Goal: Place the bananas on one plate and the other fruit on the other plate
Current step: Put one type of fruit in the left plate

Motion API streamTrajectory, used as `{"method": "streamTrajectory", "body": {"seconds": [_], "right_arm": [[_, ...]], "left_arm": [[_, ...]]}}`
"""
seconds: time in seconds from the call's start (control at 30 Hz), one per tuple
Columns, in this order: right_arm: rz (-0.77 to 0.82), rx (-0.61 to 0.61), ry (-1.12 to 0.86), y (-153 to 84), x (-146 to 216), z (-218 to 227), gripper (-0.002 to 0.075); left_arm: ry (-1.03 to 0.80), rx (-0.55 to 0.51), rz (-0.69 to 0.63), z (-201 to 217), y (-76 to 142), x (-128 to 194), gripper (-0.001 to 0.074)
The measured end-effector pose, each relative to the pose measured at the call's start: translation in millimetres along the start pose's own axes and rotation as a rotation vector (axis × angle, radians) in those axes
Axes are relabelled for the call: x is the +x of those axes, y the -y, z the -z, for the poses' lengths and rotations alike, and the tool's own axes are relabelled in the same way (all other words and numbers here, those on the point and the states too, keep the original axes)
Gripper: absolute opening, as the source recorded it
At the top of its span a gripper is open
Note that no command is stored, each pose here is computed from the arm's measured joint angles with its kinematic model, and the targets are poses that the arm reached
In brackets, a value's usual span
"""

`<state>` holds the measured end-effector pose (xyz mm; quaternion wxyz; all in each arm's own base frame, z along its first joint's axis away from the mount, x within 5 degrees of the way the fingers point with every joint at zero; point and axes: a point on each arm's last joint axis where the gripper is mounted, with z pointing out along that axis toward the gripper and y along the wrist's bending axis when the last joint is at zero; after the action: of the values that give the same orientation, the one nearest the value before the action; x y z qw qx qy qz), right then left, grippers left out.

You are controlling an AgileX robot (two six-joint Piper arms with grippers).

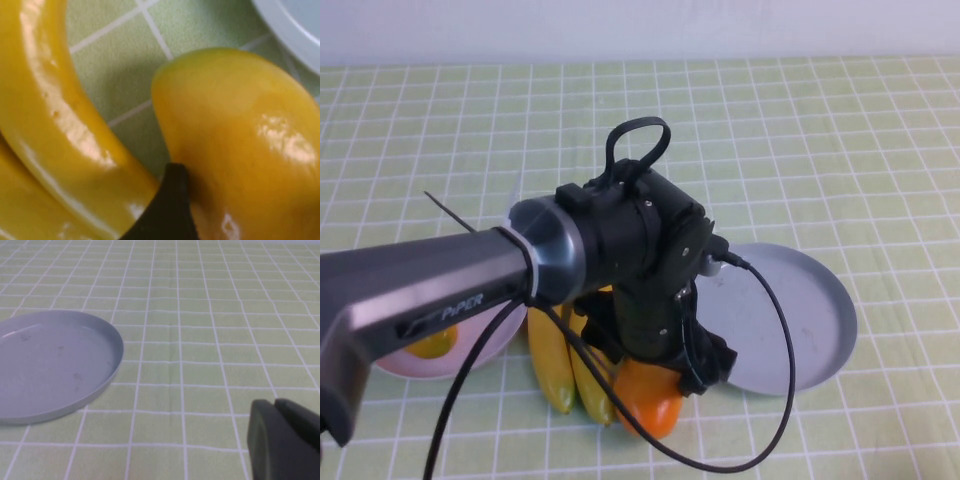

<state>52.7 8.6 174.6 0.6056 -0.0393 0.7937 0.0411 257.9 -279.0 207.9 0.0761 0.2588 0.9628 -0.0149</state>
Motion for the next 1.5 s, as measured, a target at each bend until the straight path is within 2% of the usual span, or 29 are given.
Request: {"method": "streamTrajectory", "body": {"seconds": [0.2, 0.33, 0.43, 0.63, 0.73, 0.8, 0.9, 1.0, 1.17, 1.3, 1.5], "right_arm": [[0.0, 0.0, 0.0, 0.0, 0.0, 0.0, -0.0017], [0.0, 0.0, 0.0, 0.0, 0.0, 0.0, -0.0017], [0.0, 0.0, 0.0, 0.0, 0.0, 0.0, -0.0017], [0.0, 0.0, 0.0, 0.0, 0.0, 0.0, -0.0017], [0.0, 0.0, 0.0, 0.0, 0.0, 0.0, -0.0017], [0.0, 0.0, 0.0, 0.0, 0.0, 0.0, -0.0017], [0.0, 0.0, 0.0, 0.0, 0.0, 0.0, -0.0017], [0.0, 0.0, 0.0, 0.0, 0.0, 0.0, -0.0017], [0.0, 0.0, 0.0, 0.0, 0.0, 0.0, -0.0017], [0.0, 0.0, 0.0, 0.0, 0.0, 0.0, -0.0017], [0.0, 0.0, 0.0, 0.0, 0.0, 0.0, -0.0017]], "left_arm": [[-0.028, -0.018, -0.006, -14.2, 0.4, -1.1, 0.0608], [-0.025, -0.03, -0.02, -14.9, -0.6, -1.6, 0.0557], [-0.015, -0.031, -0.026, -12.7, -0.2, -4.5, 0.0556], [0.035, -0.023, -0.035, 10.2, 1.0, -14.6, 0.0556], [0.088, -0.073, -0.046, 33.0, -7.6, -16.9, 0.0556], [0.117, -0.127, -0.012, 47.0, -24.6, -18.3, 0.0556], [0.106, -0.171, 0.093, 55.0, -62.9, -21.1, 0.0556], [0.074, -0.172, 0.229, 54.1, -107.4, -22.2, 0.0556], [0.058, -0.173, 0.38, 52.8, -158.3, -19.4, 0.0556], [0.039, -0.168, 0.433, 47.1, -176.9, -17.8, 0.0556], [-0.014, -0.175, 0.436, 26.2, -180.2, -20.8, 0.0556]]}}
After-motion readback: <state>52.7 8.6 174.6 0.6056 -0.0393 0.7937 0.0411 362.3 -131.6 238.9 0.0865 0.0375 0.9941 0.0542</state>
